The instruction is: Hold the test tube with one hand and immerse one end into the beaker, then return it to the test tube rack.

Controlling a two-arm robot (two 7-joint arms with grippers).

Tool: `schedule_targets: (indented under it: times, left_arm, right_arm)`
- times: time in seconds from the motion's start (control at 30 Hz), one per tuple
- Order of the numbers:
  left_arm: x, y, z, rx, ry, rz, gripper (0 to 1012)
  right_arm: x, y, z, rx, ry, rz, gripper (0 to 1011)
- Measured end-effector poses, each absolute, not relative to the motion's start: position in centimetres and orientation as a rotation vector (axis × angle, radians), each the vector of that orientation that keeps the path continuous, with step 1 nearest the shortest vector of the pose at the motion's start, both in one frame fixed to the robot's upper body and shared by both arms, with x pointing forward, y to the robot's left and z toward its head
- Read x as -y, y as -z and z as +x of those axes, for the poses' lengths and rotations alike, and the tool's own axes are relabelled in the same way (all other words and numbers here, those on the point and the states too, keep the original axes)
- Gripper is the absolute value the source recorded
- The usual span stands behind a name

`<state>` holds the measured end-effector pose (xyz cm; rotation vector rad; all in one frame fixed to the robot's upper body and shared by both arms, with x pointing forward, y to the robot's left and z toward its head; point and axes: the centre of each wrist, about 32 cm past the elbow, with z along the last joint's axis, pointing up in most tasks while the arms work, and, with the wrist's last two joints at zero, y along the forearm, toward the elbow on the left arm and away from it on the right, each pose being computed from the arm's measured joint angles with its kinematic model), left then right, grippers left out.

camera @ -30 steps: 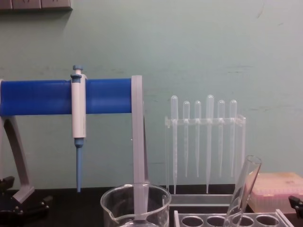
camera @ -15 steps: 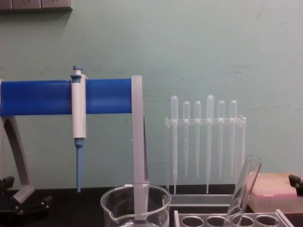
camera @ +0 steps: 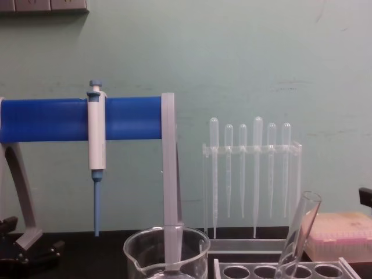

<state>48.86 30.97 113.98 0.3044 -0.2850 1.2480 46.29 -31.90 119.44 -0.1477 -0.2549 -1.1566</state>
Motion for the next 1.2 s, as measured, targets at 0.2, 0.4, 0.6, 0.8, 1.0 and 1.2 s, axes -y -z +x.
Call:
schedule_targets:
  times: [0.2,0.4,0.6,0.8,1.0,1.2]
  left_arm:
    - [-31.0,-114.0,48.9,0.285,-1.248,0.304,1000]
    - [-31.0,-114.0,48.9,0.285,-1.248,0.304,1000]
    - [-31.0,-114.0,48.9,0.285,-1.248,0.305,1000]
    - [-31.0,-114.0,48.9,0.285,-1.248,0.304,1000]
    - [-31.0,-114.0,48.9,0.285,-1.248,0.305,1000]
    - [-31.0,-114.0,48.9,0.285,-1.248,0.304,1000]
  right_arm:
    - [33.5,-119.8,45.2,0.175,1.032,-0.154,1003]
    - [34.9,-119.5,44.6,0.106,0.86,-0.157,1003]
    - [35.2,-118.9,44.6,0.072,0.71,-0.154,1003]
    - [34.7,-118.4,45.3,0.047,0.621,-0.104,1003]
    - [34.2,-118.2,46.3,0.015,0.583,-0.045,1002]
    - [33.6,-118.2,47.5,-0.002,0.56,-0.028,1003]
